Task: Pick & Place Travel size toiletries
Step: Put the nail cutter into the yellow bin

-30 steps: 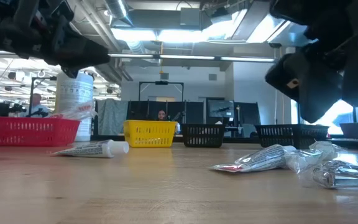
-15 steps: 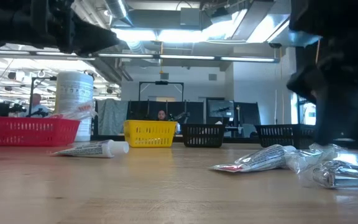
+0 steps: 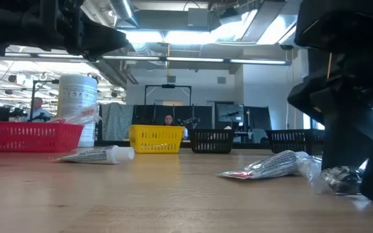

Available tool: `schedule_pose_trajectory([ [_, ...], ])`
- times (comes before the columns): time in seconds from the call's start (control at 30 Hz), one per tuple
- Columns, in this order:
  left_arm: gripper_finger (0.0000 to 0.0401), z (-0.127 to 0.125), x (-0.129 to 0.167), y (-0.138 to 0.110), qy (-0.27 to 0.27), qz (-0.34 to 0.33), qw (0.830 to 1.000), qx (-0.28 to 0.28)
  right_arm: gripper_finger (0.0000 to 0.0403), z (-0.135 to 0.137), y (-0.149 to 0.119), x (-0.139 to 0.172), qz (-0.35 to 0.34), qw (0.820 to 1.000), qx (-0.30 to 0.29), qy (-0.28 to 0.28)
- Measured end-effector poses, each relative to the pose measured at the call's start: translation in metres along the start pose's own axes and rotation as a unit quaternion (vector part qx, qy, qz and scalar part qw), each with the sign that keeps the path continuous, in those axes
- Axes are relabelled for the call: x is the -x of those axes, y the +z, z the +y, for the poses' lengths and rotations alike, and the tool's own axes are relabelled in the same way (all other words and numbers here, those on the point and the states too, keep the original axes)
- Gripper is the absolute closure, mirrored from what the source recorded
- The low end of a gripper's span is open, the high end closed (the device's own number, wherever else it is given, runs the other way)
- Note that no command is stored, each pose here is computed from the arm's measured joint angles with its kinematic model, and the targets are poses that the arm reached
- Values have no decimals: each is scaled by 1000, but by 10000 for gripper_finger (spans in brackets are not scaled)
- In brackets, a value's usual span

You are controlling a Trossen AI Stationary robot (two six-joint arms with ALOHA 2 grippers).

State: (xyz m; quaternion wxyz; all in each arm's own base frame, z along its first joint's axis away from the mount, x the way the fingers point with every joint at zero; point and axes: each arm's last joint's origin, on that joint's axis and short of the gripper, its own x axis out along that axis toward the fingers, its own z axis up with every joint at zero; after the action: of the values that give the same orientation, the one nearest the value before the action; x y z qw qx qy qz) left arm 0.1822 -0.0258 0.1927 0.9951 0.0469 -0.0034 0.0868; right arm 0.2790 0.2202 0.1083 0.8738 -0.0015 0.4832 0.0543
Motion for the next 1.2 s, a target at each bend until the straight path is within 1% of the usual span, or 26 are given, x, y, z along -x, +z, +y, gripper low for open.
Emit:
schedule_pose_trajectory([
  [0.23, 287, 0, 0, 0, 0, 0, 1000, 4, 324, -7, 3, -3, 5, 1000, 5, 2],
  [0.33, 287, 0, 0, 0, 0, 0, 1000, 5, 347, -11, 8, -1, 11, 1000, 4, 22],
  [0.4, 287, 0, 0, 0, 0, 0, 1000, 17, 350, -15, 12, 4, 9, 999, 11, 37],
  [0.5, 287, 0, 0, 0, 0, 0, 999, 39, 340, -22, 17, 13, 4, 999, 39, 29],
  [0.53, 287, 0, 0, 0, 0, 1, 999, 47, 334, -24, 22, 19, -9, 998, 50, 28],
  [0.6, 287, 0, 0, 0, 0, 2, 998, 57, 325, -30, 31, 29, -32, 997, 71, 13],
  [0.67, 287, -2, -1, -2, -5, 7, 998, 69, 324, -38, 34, 36, -33, 994, 102, -10],
  [0.8, 287, -7, -3, -8, -23, 23, 996, 85, 340, -57, 48, 53, -63, 984, 151, -65],
  [0.9, 287, -10, -8, -12, -24, 18, 996, 88, 348, -78, 60, 63, -84, 975, 161, -126],
  [1.0, 287, -13, -16, -14, -27, 9, 995, 92, 338, -99, 72, 79, -109, 965, 166, -174],
  [1.1, 286, -21, -29, -13, -33, 16, 995, 88, 324, -118, 84, 93, -138, 957, 172, -187],
  [1.2, 279, -30, -45, -12, -33, 26, 998, 56, 329, -131, 97, 104, -188, 951, 174, -174],
])
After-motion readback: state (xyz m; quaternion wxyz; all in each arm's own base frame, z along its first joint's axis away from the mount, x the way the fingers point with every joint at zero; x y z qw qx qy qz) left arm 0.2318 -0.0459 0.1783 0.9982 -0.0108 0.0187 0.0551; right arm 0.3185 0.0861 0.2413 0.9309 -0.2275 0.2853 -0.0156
